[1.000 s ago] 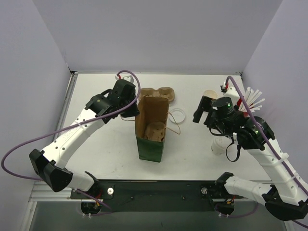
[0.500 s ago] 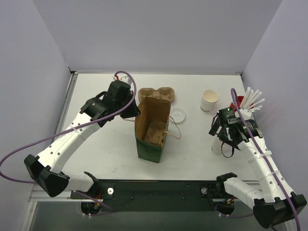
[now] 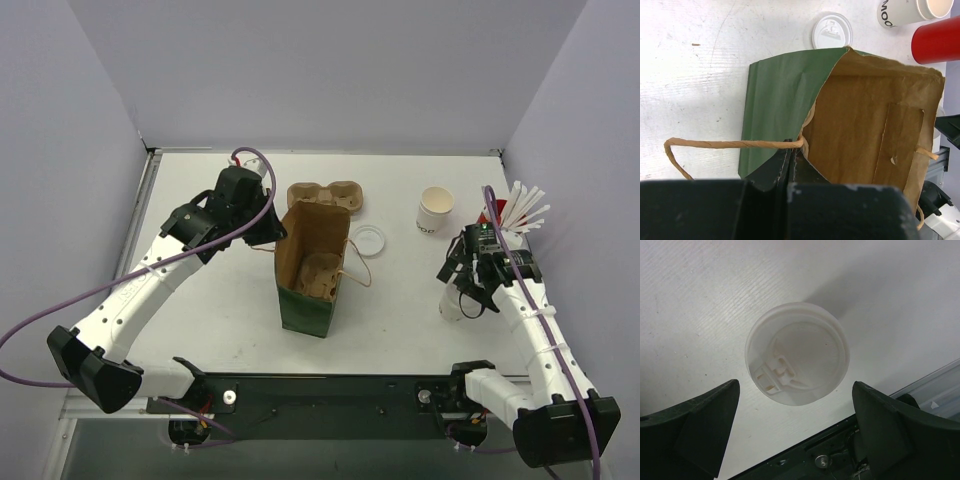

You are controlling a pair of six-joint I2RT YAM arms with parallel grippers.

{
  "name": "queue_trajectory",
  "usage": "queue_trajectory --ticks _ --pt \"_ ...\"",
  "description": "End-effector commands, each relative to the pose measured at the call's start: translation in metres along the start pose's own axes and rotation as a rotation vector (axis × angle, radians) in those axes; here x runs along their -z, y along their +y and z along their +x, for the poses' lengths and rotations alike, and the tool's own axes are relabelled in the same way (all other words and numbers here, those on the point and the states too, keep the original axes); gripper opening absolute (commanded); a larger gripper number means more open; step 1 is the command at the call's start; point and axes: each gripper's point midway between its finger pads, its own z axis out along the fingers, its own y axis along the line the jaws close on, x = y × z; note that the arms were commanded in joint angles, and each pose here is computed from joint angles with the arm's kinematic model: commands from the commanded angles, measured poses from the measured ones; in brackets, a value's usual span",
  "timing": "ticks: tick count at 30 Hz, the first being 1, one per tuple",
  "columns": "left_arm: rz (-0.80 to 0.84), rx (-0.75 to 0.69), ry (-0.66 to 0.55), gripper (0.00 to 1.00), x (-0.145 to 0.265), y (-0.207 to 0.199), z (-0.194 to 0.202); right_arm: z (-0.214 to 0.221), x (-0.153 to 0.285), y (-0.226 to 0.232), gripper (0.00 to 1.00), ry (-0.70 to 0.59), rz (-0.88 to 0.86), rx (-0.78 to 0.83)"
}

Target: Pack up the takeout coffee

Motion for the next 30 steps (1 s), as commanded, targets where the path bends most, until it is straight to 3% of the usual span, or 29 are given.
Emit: queue_trajectory --ticks 1,8,30 --pt "0.086 -0.007 -0.073 0.0 0.013 -0.016 -0.018 0.001 -0.003 -0.003 0.88 0.013 0.002 0.015" --pt "0.087 -0.006 -0.076 0.0 0.014 -0.016 -0.018 0.002 -0.01 -0.006 0.81 0.028 0.014 0.025" --pt "0.104 -0.007 -0.058 0.0 0.012 -0.02 -0.017 0.007 -0.019 -0.011 0.77 0.089 0.045 0.144"
